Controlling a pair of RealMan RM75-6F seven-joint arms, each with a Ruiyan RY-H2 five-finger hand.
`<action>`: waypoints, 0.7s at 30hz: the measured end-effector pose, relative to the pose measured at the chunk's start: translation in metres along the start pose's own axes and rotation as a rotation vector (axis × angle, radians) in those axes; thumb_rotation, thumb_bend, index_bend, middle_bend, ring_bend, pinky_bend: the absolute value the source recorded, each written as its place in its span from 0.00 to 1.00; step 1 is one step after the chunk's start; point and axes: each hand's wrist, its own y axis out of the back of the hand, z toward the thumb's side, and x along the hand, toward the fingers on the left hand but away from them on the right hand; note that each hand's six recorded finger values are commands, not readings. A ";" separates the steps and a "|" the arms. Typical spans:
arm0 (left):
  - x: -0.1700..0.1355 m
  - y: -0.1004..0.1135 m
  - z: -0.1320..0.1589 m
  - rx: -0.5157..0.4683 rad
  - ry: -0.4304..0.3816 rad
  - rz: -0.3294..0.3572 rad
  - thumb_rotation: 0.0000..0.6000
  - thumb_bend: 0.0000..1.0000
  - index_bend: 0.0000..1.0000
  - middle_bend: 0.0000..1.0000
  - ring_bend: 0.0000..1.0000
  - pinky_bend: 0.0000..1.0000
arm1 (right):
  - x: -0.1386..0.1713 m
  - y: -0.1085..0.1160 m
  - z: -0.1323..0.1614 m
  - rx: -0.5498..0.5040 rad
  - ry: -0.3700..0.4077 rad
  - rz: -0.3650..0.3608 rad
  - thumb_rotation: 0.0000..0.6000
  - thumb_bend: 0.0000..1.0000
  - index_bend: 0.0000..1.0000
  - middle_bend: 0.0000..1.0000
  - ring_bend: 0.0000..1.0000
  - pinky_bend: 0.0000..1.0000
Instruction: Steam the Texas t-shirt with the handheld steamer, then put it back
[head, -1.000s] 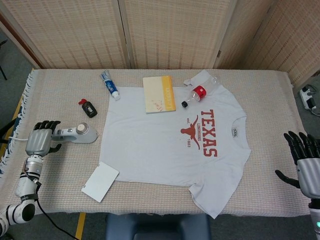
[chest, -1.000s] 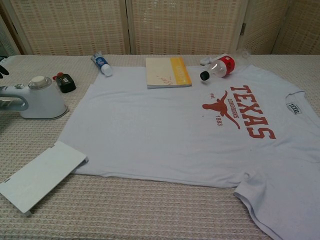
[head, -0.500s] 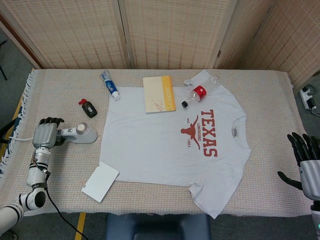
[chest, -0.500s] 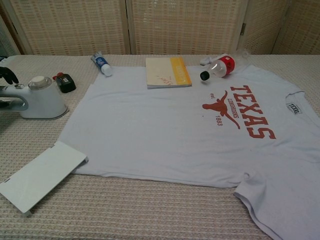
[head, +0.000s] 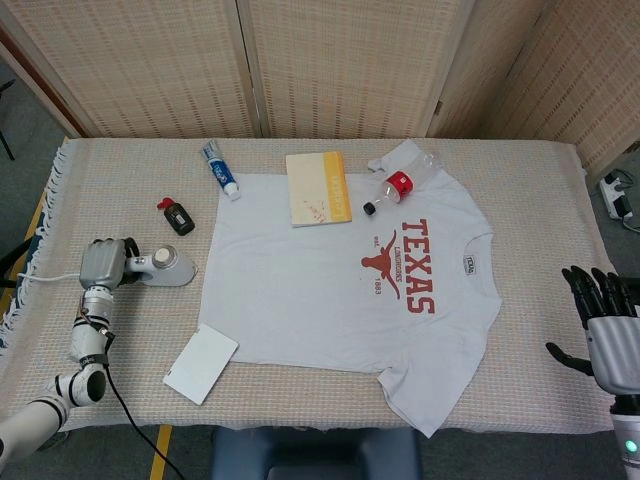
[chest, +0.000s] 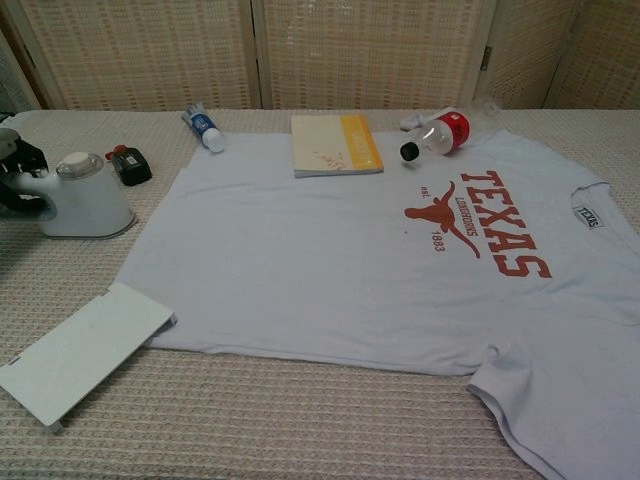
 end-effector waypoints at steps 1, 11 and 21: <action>0.001 -0.001 0.001 -0.003 0.000 -0.003 1.00 0.32 0.63 0.69 0.59 0.59 | -0.001 -0.002 0.000 -0.002 -0.003 0.008 1.00 0.03 0.00 0.08 0.00 0.02; 0.009 -0.005 0.008 -0.108 -0.020 0.005 1.00 0.33 0.86 0.98 0.84 0.68 | -0.009 -0.033 0.008 -0.008 0.020 0.167 1.00 0.03 0.00 0.12 0.03 0.11; 0.004 0.017 0.010 -0.229 -0.100 0.118 1.00 0.35 0.91 1.00 0.89 0.68 | -0.024 -0.067 0.041 -0.056 0.138 0.338 1.00 0.47 0.00 0.11 0.00 0.05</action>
